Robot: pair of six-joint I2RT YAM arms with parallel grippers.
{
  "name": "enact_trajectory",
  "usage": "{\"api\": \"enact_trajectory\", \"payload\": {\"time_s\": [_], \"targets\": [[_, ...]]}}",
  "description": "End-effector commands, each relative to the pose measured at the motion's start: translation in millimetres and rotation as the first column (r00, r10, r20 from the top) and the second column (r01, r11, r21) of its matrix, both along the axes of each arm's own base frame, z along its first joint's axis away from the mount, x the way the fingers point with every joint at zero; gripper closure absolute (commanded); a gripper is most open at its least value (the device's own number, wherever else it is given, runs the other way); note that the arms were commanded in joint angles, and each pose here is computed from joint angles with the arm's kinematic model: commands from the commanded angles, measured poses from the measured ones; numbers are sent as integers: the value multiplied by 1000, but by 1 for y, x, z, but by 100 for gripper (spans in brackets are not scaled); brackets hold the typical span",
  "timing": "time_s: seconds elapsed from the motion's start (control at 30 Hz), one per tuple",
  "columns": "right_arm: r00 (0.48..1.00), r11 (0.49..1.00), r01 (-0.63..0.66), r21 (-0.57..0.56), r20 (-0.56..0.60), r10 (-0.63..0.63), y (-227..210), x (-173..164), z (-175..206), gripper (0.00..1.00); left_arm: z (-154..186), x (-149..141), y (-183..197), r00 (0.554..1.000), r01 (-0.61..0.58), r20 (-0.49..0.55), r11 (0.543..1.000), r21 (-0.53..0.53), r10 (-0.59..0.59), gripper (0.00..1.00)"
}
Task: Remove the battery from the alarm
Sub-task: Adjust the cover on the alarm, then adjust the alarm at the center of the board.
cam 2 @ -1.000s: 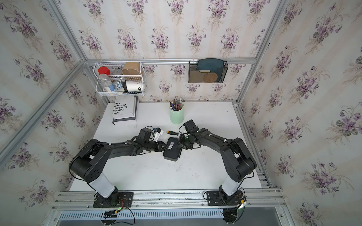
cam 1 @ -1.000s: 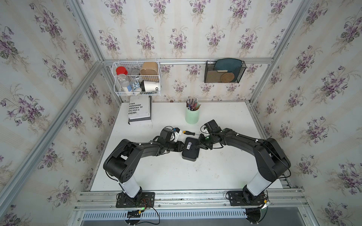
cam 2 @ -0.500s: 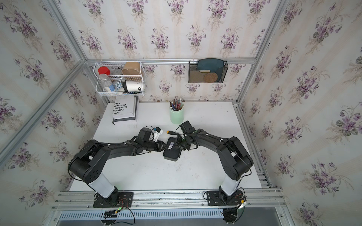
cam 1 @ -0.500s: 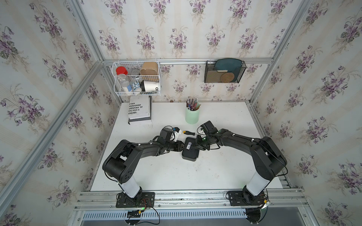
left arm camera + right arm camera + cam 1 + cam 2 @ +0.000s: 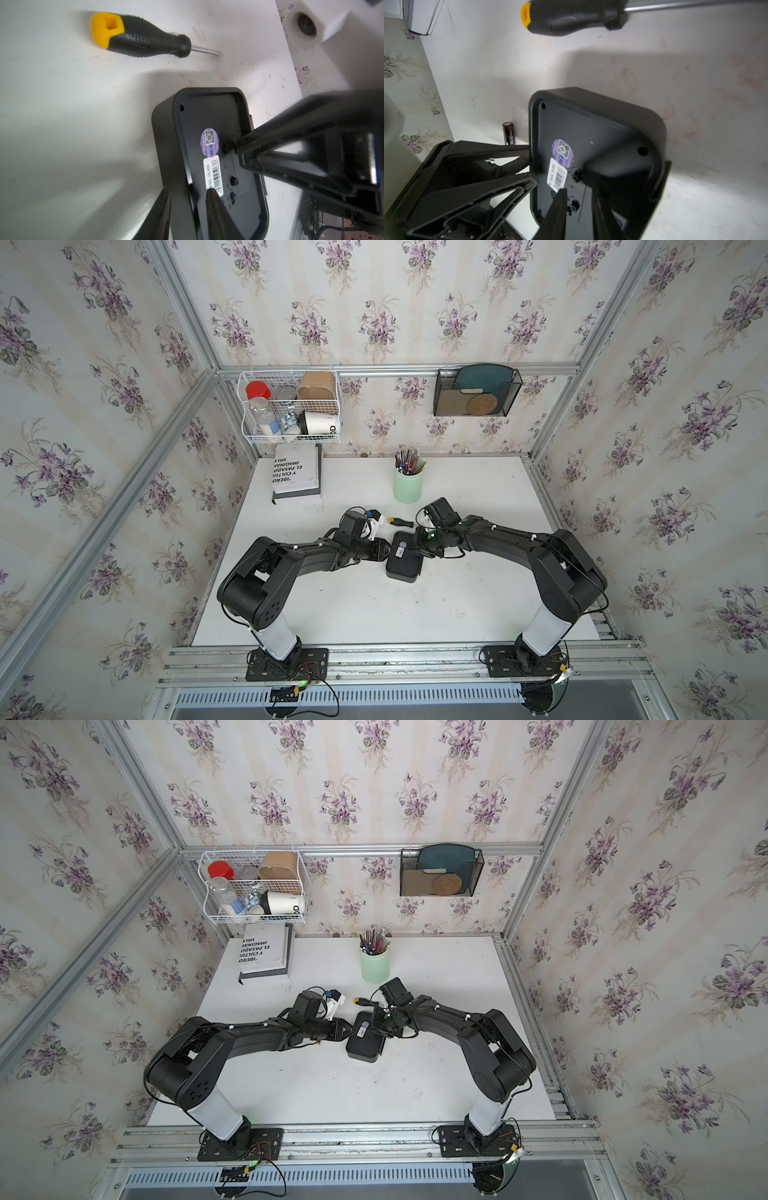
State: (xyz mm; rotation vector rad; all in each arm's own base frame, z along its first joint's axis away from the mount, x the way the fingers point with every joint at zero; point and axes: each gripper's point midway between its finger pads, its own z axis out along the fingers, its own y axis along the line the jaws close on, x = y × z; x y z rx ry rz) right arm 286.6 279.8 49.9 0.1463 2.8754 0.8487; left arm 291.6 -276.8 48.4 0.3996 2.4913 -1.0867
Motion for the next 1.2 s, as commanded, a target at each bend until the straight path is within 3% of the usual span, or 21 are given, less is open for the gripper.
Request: {"api": "enact_trajectory", "payload": {"time_s": [0.0, 0.1, 0.23, 0.4, 0.5, 0.6, 0.73, 1.17], "targets": [[998, 979, 18, -204, -55, -30, -42, -21, -27, 73, 2, 3, 1, 1000, -1, 20, 1000, 12, 1, 66], [999, 989, 31, -145, -29, -35, -32, -18, -17, 72, 0, 3, 3, 1000, -9, 19, 1000, 25, 9, 66], [1000, 987, -1, -158, -29, -4, -24, -20, -20, 73, 0, 3, 4, 1000, -14, 18, 999, 30, 13, 66], [991, 997, 8, -79, 134, 3, -6, 10, 37, 68, 11, 5, 11, 998, -54, 41, 998, 41, 52, 65], [983, 977, 19, -213, 184, 21, -29, 23, 38, 65, 23, 1, 17, 995, -90, 43, 995, 36, 89, 63], [958, 962, -32, -271, 266, 106, -38, 33, 37, 60, 25, -11, 33, 985, -169, 24, 985, 31, 168, 60], [954, 908, -78, -412, 233, 187, -52, 33, 19, 57, 30, -28, 47, 972, -234, 25, 971, 49, 233, 57], [961, 898, -54, -436, 222, 165, -38, 40, 1, 63, 23, -42, 55, 955, -294, 66, 954, 61, 290, 58]]}}
